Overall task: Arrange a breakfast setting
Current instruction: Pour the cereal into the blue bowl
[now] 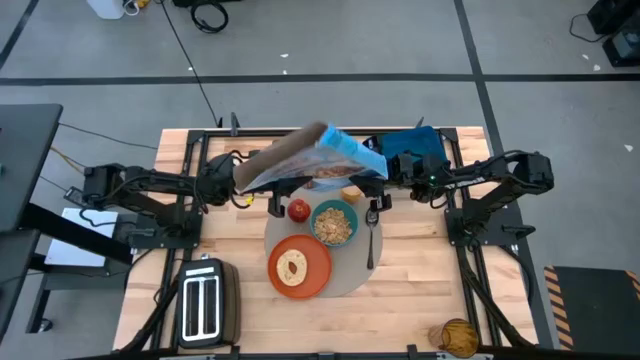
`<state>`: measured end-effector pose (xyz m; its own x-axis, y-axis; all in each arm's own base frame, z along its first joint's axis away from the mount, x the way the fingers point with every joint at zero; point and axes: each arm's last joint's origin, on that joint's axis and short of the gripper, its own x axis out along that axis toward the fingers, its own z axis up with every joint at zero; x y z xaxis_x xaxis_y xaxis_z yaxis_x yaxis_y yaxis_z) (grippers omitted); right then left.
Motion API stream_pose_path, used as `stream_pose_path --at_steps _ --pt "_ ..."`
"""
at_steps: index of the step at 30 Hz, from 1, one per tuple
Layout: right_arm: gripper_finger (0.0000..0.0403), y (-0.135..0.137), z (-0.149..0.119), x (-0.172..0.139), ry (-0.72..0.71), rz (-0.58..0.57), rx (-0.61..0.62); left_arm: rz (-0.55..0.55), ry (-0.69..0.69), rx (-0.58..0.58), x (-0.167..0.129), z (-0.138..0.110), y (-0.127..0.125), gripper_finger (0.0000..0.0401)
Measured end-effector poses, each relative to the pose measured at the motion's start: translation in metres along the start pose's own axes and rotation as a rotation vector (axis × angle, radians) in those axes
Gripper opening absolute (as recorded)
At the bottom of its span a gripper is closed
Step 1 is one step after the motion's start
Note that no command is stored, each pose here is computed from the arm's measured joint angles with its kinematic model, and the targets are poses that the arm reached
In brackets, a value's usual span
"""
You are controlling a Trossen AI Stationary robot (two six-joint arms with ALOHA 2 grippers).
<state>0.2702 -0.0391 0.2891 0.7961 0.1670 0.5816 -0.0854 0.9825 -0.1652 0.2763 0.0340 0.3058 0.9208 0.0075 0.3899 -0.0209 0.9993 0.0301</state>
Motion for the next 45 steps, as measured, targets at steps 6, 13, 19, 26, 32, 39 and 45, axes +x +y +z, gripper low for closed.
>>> stream_pose_path --at_steps 6,13,19,26,32,39,45 --pt "0.0293 -0.008 0.006 -0.003 0.104 0.016 0.006 0.008 0.034 0.009 -0.011 0.020 0.005 0.0011" --pt "0.0370 -0.012 0.020 -0.016 0.369 -0.058 0.007 0.164 0.281 0.029 -0.048 0.043 0.015 0.0027" --pt "0.0374 -0.003 0.015 -0.033 0.671 -0.176 0.000 0.561 0.496 0.036 -0.099 0.022 0.017 0.0012" --pt "0.0365 0.013 0.003 -0.032 0.768 -0.211 -0.036 1.015 0.577 0.012 -0.162 -0.040 0.018 0.0017" --pt "0.0364 0.015 -0.001 -0.031 0.777 -0.254 -0.059 1.270 0.575 0.117 -0.190 -0.063 0.019 0.0016" --pt "0.0364 0.014 0.001 -0.029 0.750 -0.280 -0.040 1.457 0.589 0.074 -0.208 -0.071 0.029 0.0027" --pt "0.0364 0.014 0.003 -0.028 0.725 -0.290 -0.021 1.494 0.672 -0.004 -0.219 -0.076 0.035 0.0079"
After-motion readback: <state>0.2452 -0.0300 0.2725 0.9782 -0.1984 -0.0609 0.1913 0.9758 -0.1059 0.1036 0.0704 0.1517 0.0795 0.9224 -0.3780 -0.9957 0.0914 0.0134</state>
